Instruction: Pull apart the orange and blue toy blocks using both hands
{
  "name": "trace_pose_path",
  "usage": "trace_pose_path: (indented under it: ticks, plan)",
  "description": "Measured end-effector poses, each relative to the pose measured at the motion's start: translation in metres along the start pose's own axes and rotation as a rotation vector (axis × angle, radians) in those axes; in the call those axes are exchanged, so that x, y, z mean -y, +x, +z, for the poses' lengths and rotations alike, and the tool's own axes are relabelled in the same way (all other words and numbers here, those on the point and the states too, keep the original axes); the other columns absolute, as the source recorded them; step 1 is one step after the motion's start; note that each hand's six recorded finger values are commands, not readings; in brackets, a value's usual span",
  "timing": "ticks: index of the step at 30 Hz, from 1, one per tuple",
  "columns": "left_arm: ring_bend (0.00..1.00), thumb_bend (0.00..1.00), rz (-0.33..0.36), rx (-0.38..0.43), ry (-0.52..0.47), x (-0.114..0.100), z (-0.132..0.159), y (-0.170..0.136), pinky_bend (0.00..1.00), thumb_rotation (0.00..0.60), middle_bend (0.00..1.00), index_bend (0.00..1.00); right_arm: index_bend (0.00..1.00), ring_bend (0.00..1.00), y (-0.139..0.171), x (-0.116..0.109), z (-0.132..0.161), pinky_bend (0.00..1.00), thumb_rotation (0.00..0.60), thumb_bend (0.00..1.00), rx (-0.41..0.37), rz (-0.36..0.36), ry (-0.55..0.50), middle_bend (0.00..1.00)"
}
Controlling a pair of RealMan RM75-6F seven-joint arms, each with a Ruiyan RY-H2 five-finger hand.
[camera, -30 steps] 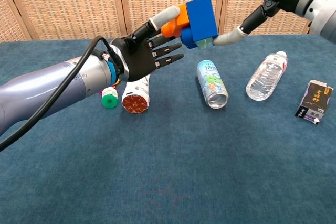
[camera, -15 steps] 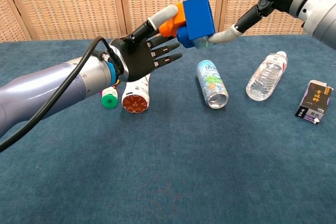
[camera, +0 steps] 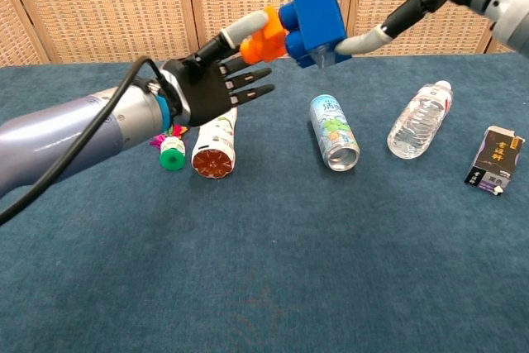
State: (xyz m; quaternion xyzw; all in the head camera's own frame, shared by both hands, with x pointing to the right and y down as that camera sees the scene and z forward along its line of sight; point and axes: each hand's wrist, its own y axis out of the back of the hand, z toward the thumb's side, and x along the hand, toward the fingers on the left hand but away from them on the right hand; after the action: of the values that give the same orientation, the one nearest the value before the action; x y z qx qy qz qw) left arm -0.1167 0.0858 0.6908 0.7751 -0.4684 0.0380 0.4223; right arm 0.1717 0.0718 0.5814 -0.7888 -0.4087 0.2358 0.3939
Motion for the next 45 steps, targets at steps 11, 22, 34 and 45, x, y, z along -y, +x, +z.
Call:
trace_pose_path:
  ticks: [11, 22, 34, 45]
  plan:
    - [0.0, 0.37, 0.102, 0.044, 0.042, -0.056, 0.04, -0.021, 0.0, 0.6, 0.51, 0.53, 0.63, 0.13, 0.02, -0.032, -0.025, 0.0, 0.6, 0.3, -0.006, -0.005, 0.092, 0.61]
    - [0.0, 0.38, 0.153, 0.103, 0.361, -0.099, 0.095, -0.052, 0.0, 0.6, 0.51, 0.53, 0.21, 0.04, 0.053, -0.025, -0.061, 0.0, 0.6, 0.05, 0.076, 0.114, 0.271, 0.18]
    - [0.0, 0.11, 0.336, 0.071, 1.075, -0.143, 0.131, -0.094, 0.0, 0.6, 0.0, 0.0, 0.0, 0.0, 0.077, -0.021, -0.073, 0.0, 0.6, 0.0, 0.195, 0.283, 0.365, 0.0]
    - [0.0, 0.0, 0.444, 0.048, 1.345, -0.165, 0.152, -0.15, 0.0, 0.6, 0.0, 0.0, 0.0, 0.0, 0.103, -0.048, -0.069, 0.0, 0.6, 0.0, 0.212, 0.203, 0.374, 0.0]
